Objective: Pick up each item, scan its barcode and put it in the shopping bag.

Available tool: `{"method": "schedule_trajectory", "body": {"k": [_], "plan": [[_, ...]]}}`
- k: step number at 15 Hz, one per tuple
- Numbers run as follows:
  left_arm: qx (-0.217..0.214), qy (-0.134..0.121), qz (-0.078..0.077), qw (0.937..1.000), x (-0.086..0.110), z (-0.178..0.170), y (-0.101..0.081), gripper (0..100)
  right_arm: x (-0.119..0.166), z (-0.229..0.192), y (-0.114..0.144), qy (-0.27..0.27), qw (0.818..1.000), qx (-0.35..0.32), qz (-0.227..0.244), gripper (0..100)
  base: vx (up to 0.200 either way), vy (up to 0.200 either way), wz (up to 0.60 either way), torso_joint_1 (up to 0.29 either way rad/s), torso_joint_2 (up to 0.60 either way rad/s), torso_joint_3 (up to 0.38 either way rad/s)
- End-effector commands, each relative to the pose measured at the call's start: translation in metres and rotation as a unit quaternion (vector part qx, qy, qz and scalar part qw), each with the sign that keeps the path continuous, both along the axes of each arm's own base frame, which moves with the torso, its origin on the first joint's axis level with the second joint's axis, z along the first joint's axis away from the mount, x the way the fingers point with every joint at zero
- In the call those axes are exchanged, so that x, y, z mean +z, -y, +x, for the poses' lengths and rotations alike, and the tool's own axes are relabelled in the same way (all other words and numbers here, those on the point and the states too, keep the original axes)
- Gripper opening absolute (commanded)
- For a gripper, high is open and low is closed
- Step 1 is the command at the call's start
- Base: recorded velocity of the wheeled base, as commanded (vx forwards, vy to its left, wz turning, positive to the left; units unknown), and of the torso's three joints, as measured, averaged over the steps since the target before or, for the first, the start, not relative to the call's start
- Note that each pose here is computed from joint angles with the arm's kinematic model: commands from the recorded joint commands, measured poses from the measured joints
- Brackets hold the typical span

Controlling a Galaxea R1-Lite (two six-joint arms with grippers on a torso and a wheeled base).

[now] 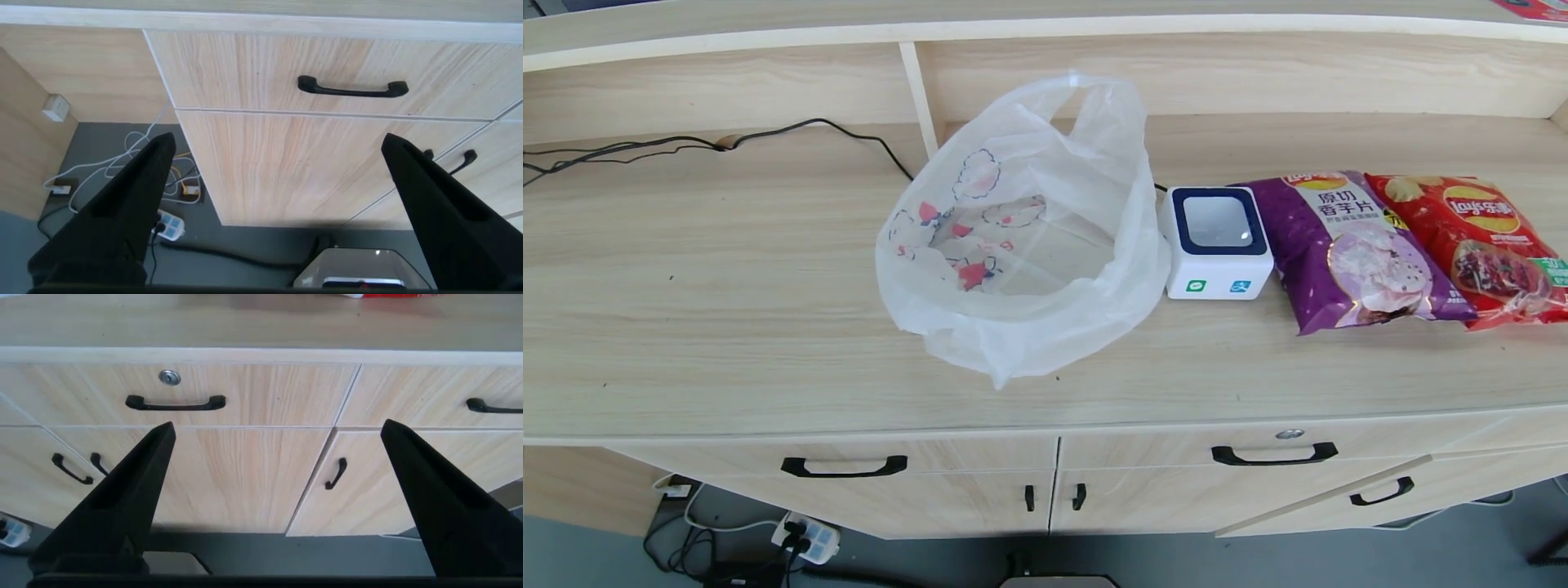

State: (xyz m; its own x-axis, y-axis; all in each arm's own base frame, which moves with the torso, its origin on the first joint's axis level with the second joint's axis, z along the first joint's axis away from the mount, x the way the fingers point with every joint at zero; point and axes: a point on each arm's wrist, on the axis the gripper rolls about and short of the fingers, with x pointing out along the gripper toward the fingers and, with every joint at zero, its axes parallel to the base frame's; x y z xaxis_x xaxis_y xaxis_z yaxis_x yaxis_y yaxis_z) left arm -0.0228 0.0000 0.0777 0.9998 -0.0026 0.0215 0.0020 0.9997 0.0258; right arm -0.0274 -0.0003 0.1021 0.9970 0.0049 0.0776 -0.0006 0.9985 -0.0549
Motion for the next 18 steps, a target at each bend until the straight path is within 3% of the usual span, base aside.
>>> {"method": "schedule_trajectory", "body": {"k": [1,4,6,9,17,18], "plan": [[0.000,-0.001,0.000,1.0000,0.000,0.000,0.000,100,0.088,0.023,-0.001,-0.014,0.999,0.036,-0.003,100,0.000,0.000,0.00,0.000,0.00,0.000],[0.000,0.000,0.001,1.0000,0.000,0.000,0.000,100,0.144,0.068,-0.004,-0.046,0.997,0.058,-0.011,100,0.000,0.000,0.00,0.000,0.00,0.000],[0.000,-0.001,0.001,1.0000,0.000,0.000,0.000,100,0.150,0.107,-0.008,-0.094,0.993,0.074,-0.007,100,0.000,0.000,0.00,0.000,0.00,0.000],[0.000,-0.001,0.001,1.0000,0.000,0.000,0.000,100,0.162,0.160,-0.017,-0.094,0.986,0.140,-0.008,100,0.000,0.000,0.00,0.000,0.00,0.000],[0.000,-0.001,0.000,1.0000,0.000,0.000,0.000,100,0.178,0.249,-0.020,-0.132,0.976,0.172,-0.029,100,0.000,0.000,0.00,0.000,0.00,0.000],[0.000,-0.001,0.000,1.0000,0.000,0.000,0.000,100,0.180,0.260,-0.021,-0.156,0.972,0.173,-0.027,100,0.000,0.000,0.00,0.000,0.00,0.000]]}}
